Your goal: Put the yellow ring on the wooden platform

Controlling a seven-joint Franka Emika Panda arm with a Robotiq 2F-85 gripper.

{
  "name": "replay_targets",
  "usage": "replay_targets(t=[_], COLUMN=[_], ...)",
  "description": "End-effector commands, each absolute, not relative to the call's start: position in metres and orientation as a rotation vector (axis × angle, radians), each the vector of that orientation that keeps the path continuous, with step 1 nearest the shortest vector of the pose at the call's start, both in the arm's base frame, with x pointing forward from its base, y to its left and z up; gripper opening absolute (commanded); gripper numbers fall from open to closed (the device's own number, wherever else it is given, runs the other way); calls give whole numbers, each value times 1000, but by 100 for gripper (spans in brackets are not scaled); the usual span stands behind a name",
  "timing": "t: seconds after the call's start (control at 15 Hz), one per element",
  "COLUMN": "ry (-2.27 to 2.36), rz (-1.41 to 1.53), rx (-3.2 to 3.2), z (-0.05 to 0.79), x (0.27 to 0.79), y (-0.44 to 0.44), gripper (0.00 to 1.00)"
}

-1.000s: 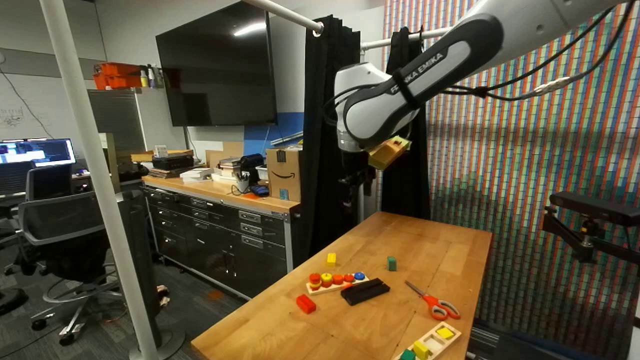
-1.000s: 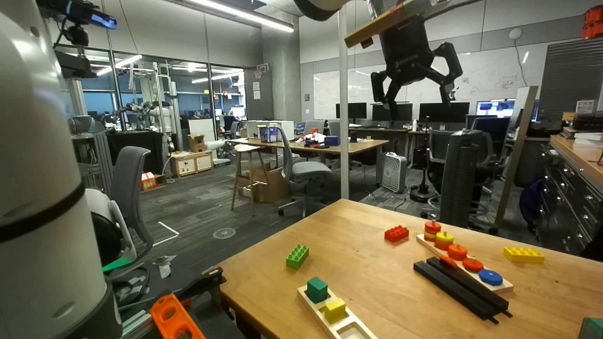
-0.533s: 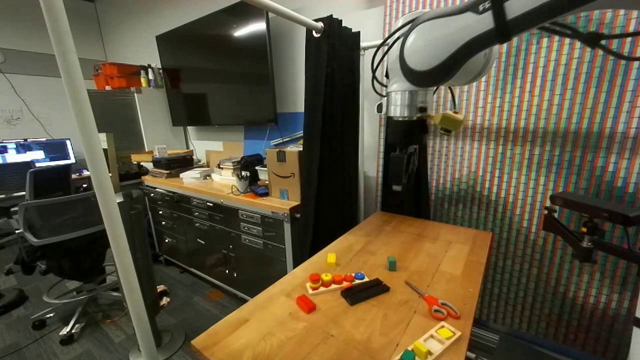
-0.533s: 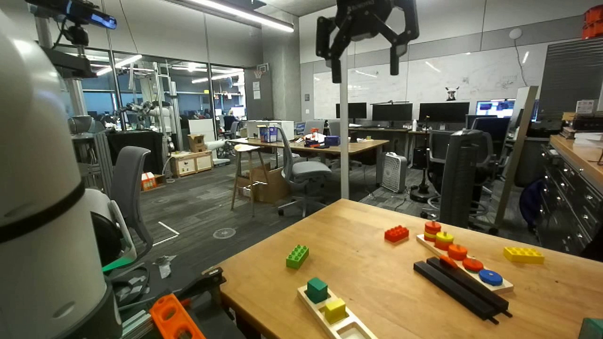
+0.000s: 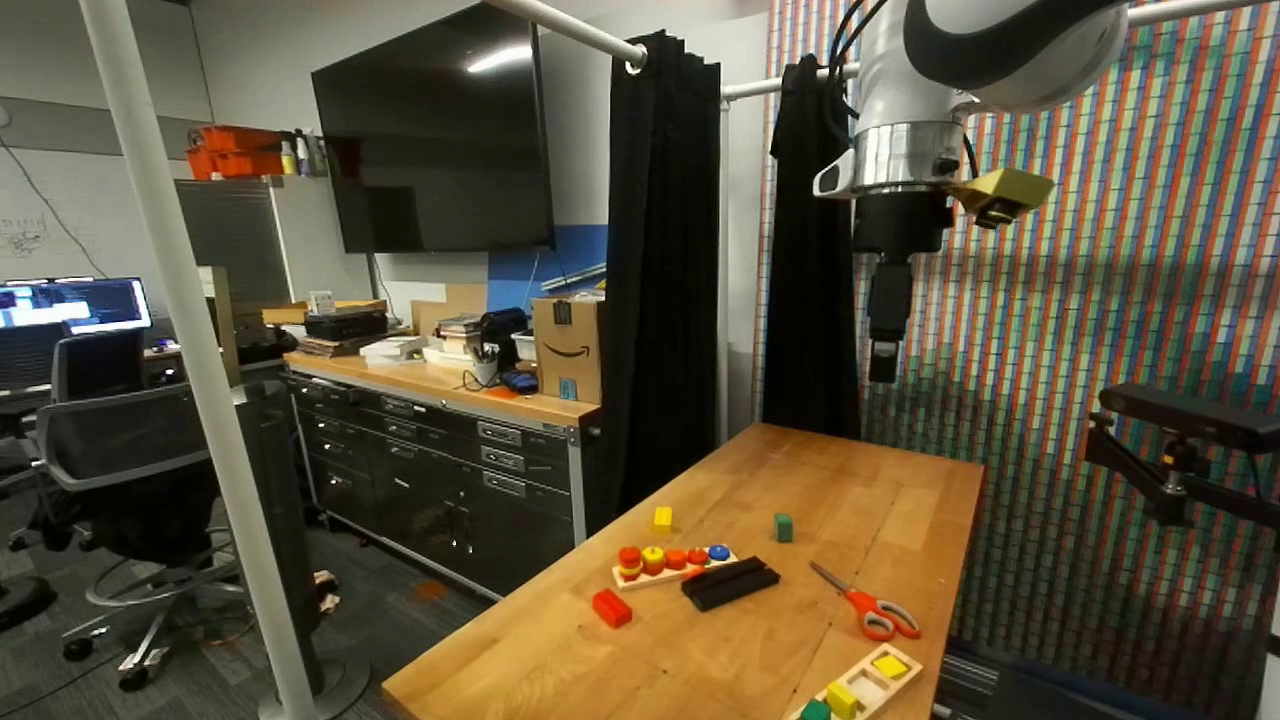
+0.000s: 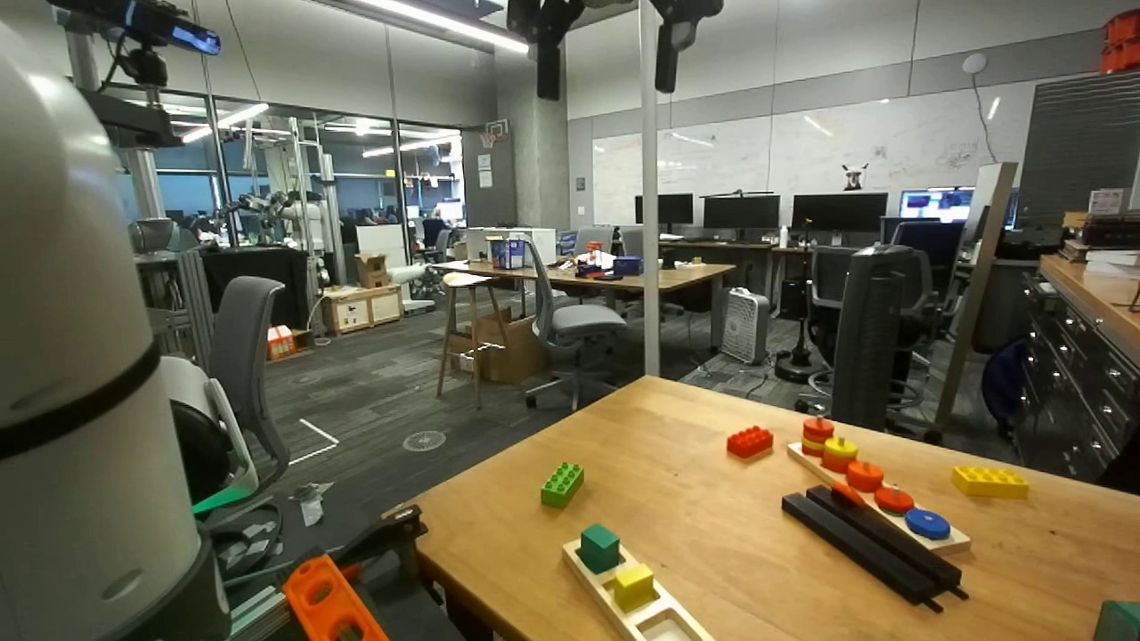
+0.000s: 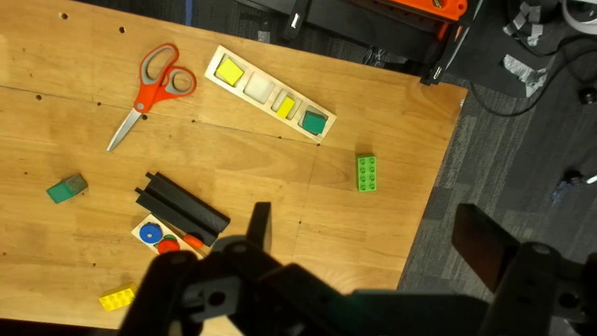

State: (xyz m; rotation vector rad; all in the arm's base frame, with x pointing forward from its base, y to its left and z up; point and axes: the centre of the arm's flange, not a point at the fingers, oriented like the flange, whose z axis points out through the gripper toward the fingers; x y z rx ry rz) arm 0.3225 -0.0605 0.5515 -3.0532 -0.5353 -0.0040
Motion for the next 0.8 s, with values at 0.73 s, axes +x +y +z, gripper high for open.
replay_targets(t=[0.73], ry=[-541], rz=[7], rx=[-3050], z=[548], x=[323], y=[-60], gripper=[100])
